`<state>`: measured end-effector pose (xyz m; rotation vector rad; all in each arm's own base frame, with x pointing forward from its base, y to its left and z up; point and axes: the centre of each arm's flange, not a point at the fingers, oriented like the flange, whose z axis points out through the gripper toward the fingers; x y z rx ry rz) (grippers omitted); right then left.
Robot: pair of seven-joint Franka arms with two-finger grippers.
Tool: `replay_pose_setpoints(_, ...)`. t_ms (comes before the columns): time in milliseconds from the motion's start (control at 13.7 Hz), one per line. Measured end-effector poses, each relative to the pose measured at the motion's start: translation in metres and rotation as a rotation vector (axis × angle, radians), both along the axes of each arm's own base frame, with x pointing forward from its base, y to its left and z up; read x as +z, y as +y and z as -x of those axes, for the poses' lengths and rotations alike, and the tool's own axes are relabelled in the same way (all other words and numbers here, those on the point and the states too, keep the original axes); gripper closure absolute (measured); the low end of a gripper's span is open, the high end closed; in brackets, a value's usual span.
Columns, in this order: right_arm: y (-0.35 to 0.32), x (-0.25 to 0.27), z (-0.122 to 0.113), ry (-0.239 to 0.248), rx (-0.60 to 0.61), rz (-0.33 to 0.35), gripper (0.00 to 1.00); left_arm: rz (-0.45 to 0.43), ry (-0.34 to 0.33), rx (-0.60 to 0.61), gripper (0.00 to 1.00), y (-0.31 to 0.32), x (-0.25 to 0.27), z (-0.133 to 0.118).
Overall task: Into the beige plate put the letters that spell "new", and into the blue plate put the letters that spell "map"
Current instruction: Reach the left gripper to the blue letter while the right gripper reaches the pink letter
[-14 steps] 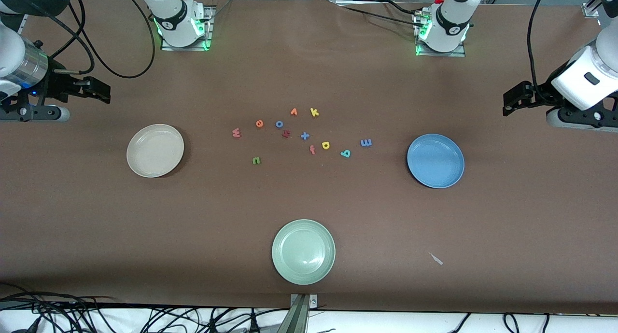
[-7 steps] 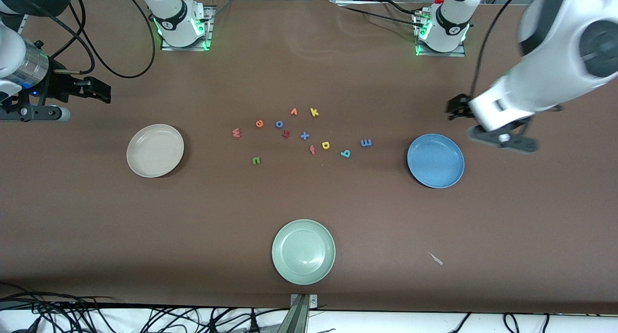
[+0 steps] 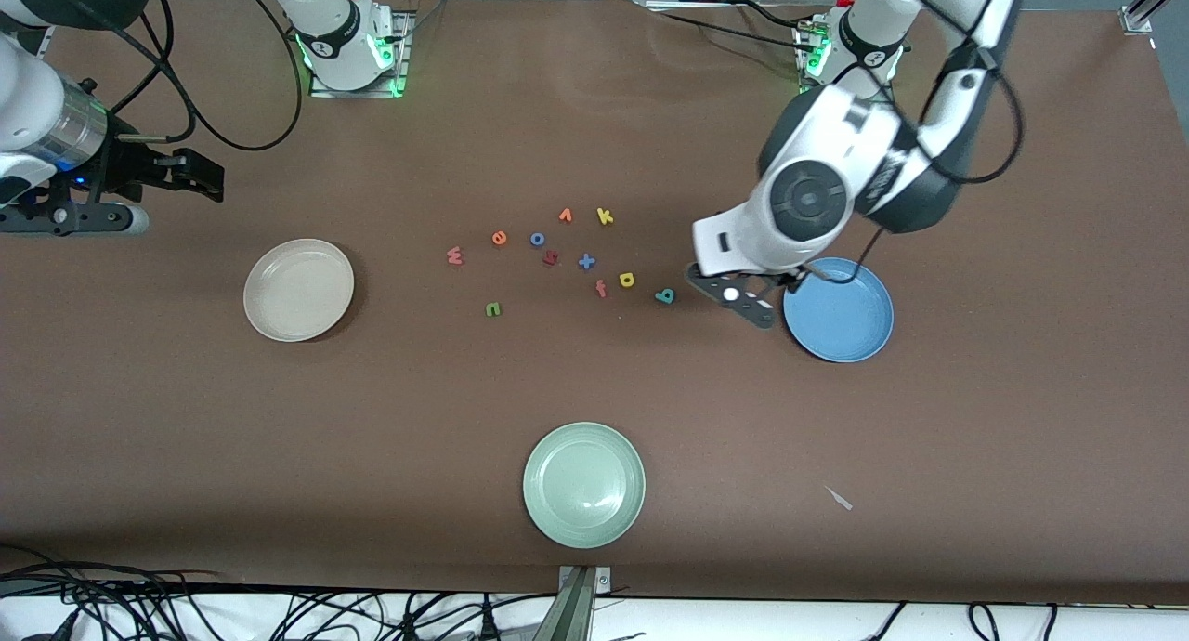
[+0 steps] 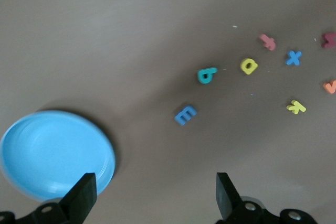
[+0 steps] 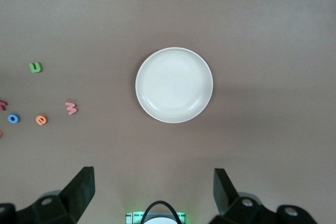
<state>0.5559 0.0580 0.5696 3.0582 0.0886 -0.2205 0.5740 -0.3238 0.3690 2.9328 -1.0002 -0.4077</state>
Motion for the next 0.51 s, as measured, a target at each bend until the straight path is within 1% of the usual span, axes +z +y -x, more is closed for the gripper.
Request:
replay_pose_setpoints(146,0.020,-0.008,-0.002,0.011,0.032,-0.017,0.00,0.034,-0.006,-0.097,0.00,-0.005,-0.035,-0.005)
replay_pose_setpoints(219,0.033,-0.015,-0.003,0.022,0.057,-0.020,0.00,0.047,-0.009,-0.136,0.00,-0.001,-0.054,-0.004)
replay_pose_setpoints(365,0.061,-0.034,-0.006,0.044,0.109,-0.029,0.00,0.065,-0.001,-0.210,0.00,0.010,-0.094,0.010)
replay_pose_setpoints(511,0.088,-0.069,-0.012,0.096,0.156,-0.039,0.00,0.075,0.004,-0.259,0.00,0.016,-0.121,0.023)
